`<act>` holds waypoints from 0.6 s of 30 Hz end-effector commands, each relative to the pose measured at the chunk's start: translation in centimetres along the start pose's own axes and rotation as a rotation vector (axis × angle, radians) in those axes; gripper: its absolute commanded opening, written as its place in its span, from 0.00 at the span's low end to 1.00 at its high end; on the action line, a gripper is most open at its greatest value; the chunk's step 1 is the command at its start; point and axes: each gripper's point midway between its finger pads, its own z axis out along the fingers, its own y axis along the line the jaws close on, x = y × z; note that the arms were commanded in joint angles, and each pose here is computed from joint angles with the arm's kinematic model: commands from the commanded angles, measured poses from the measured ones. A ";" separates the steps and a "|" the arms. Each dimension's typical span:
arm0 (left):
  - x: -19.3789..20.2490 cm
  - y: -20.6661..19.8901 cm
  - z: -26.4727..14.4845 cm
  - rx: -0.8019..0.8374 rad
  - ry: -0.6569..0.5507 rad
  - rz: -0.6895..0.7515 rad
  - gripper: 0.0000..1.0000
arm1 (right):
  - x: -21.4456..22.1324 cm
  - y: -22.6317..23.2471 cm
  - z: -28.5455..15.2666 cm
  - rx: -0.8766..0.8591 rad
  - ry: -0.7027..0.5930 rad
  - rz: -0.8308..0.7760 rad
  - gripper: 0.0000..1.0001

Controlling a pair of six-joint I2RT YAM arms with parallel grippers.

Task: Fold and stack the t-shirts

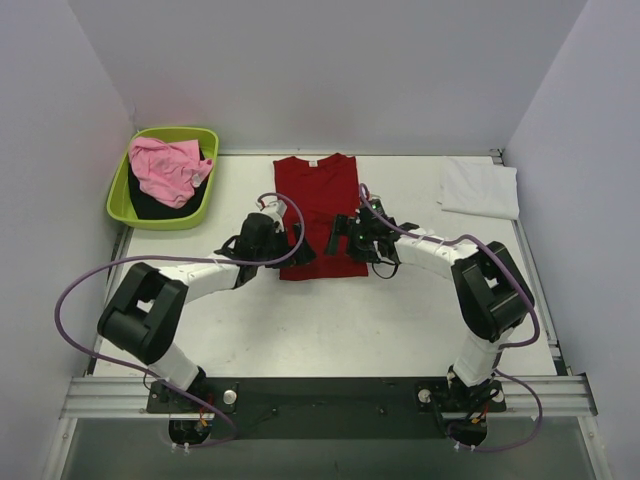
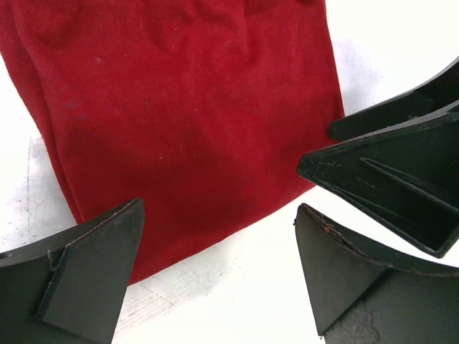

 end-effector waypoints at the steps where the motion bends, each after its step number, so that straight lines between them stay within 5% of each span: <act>1: -0.2 -0.4 0.5 0.034 -0.032 0.002 0.95 | -1.1 0.5 0.0 -0.023 -0.026 -0.005 1.00; 18: 7.5 3.5 0.7 -0.026 0.069 -0.064 0.95 | 4.5 -3.3 0.8 0.047 0.051 0.018 1.00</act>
